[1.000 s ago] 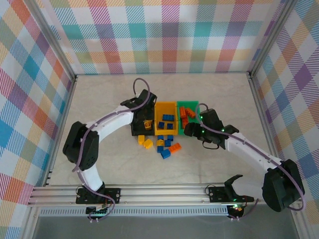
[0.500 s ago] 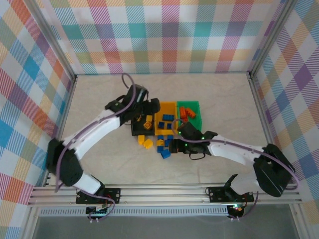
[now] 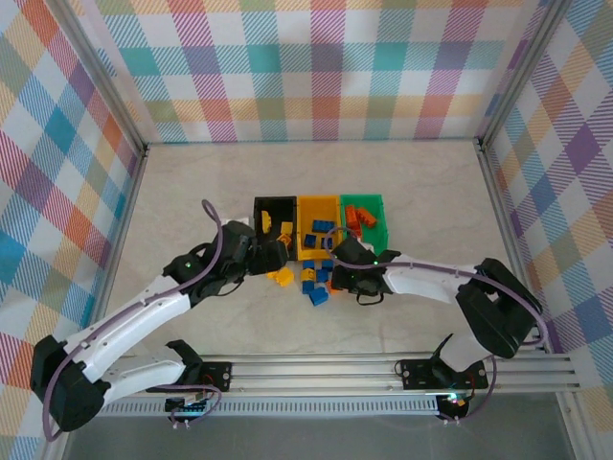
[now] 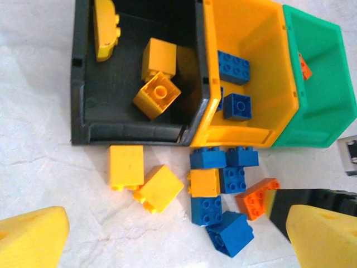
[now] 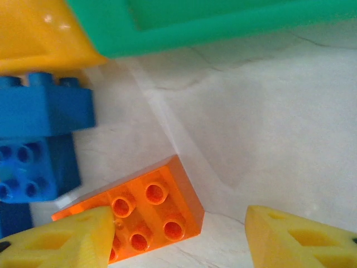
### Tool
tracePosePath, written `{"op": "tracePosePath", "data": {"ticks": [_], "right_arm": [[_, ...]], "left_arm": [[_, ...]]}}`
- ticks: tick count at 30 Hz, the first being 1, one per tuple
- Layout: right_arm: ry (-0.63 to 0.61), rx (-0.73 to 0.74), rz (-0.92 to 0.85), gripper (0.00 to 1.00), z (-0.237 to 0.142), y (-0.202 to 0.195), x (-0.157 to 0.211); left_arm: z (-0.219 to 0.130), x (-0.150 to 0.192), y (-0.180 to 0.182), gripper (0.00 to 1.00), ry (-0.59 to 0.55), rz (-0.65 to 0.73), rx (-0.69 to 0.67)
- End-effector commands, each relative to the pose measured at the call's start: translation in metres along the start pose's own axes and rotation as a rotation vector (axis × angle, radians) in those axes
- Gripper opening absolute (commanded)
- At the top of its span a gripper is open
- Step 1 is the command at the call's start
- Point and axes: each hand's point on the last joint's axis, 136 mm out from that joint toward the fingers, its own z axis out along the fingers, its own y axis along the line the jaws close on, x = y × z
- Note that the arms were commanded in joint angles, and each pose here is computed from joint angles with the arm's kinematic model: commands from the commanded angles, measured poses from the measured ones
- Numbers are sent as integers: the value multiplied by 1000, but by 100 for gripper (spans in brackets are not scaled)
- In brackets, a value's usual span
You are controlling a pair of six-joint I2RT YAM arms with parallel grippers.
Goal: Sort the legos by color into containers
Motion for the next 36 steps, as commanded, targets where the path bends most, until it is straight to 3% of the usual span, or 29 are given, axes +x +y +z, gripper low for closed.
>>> {"op": "tracePosePath", "data": {"ticks": [1,3,8,11,15,20,29,33,36], "right_arm": [[5,135,22,63,-14,-46,16],[-15,106,18,64,-26,-45,13],[-16,-28,-10,82,-31,-10,4],[26,11,-67,95,-20,-1,7],[69,119,-105,98,-4,-11,13],[97,166,-163,92,7,-16,17],[102,54,-182,64,9,2,20],[30,24,-188,52,-13,8,3],[-73,-31,-180,49,-48,17,-30]], "left_arm": [[-7,9,5,100,3,-37,21],[-8,15,10,100,9,-40,23],[-9,22,19,100,13,-35,4],[-11,22,25,100,2,-35,-14],[-15,21,33,100,-15,-27,-45],[-14,21,37,100,-22,-26,-61],[-13,21,38,100,-16,-16,-74],[-16,20,37,100,-15,-3,-72],[-18,22,37,100,-9,1,-64]]}}
